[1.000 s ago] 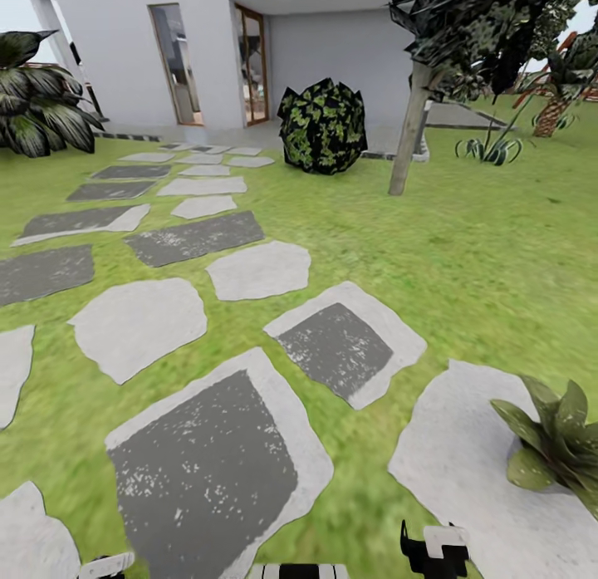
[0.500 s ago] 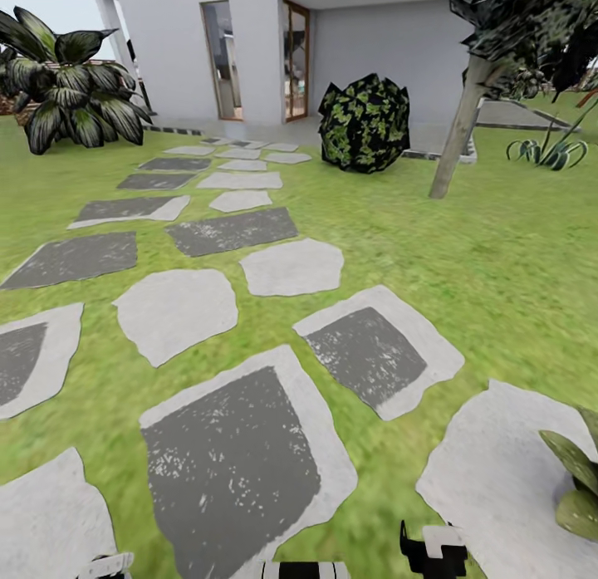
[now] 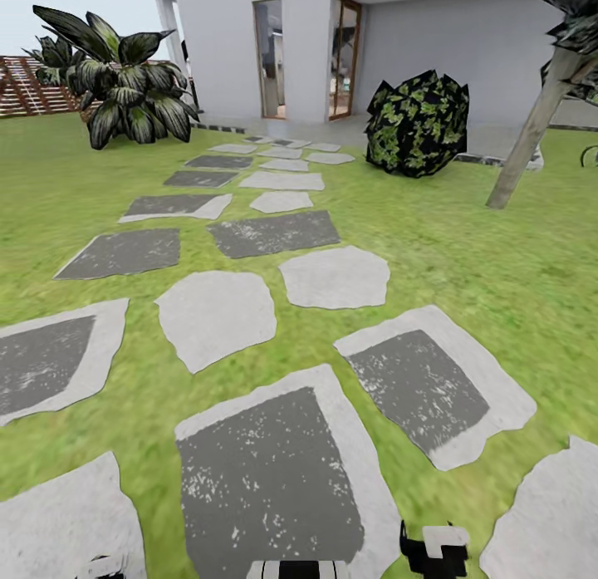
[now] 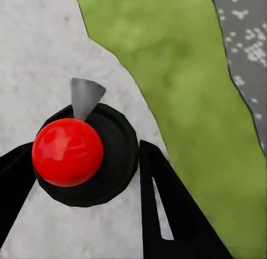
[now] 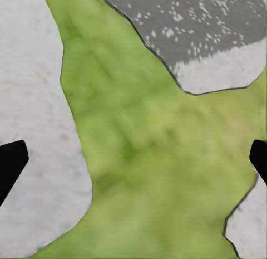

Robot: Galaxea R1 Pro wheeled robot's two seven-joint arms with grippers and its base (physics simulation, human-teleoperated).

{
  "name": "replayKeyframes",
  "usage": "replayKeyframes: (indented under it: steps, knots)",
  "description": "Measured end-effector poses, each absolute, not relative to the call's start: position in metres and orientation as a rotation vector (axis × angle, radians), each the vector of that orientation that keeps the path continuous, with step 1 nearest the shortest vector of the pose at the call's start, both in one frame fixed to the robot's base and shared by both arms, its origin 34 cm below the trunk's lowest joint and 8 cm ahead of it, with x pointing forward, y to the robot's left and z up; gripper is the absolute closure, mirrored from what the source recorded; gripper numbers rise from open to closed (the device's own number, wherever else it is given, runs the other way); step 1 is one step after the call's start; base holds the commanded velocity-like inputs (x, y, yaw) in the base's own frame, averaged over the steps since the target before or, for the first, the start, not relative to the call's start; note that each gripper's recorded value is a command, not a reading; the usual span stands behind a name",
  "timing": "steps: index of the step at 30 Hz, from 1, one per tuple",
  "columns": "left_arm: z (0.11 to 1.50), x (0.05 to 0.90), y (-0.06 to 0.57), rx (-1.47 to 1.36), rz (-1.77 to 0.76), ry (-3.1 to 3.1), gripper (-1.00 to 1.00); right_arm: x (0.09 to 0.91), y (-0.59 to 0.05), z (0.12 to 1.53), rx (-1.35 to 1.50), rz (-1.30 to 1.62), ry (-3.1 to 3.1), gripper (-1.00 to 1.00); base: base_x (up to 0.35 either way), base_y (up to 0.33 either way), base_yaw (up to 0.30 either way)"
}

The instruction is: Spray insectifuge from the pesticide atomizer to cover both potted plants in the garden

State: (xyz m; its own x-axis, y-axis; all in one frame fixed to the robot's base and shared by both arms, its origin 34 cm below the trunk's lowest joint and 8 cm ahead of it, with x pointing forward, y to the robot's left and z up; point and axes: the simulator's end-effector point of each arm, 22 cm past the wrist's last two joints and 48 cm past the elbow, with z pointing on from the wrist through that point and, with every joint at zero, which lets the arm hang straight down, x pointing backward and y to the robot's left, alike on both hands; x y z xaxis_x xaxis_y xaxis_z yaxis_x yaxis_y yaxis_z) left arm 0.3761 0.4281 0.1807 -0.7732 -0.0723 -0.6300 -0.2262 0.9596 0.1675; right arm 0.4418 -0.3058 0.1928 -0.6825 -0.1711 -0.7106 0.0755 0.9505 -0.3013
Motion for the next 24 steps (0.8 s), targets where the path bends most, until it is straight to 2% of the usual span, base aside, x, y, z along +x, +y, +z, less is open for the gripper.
replayKeyframes:
  steps: [14, 24]
  knots:
    - [0.1784, 0.3731, 0.429, -0.209, 0.312, 2.454, 1.0, 0.4388, -0.3057, 0.1895, -0.069, -0.393, 2.299, -1.0, 0.32, 0.085, 0.27]
    - [0.1763, 0.3706, 0.4291, -0.21, 0.313, 2.462, 1.0, 0.4366, -0.3057, 0.187, -0.071, -0.393, 2.306, -1.0, 0.238, 0.209, 0.27]
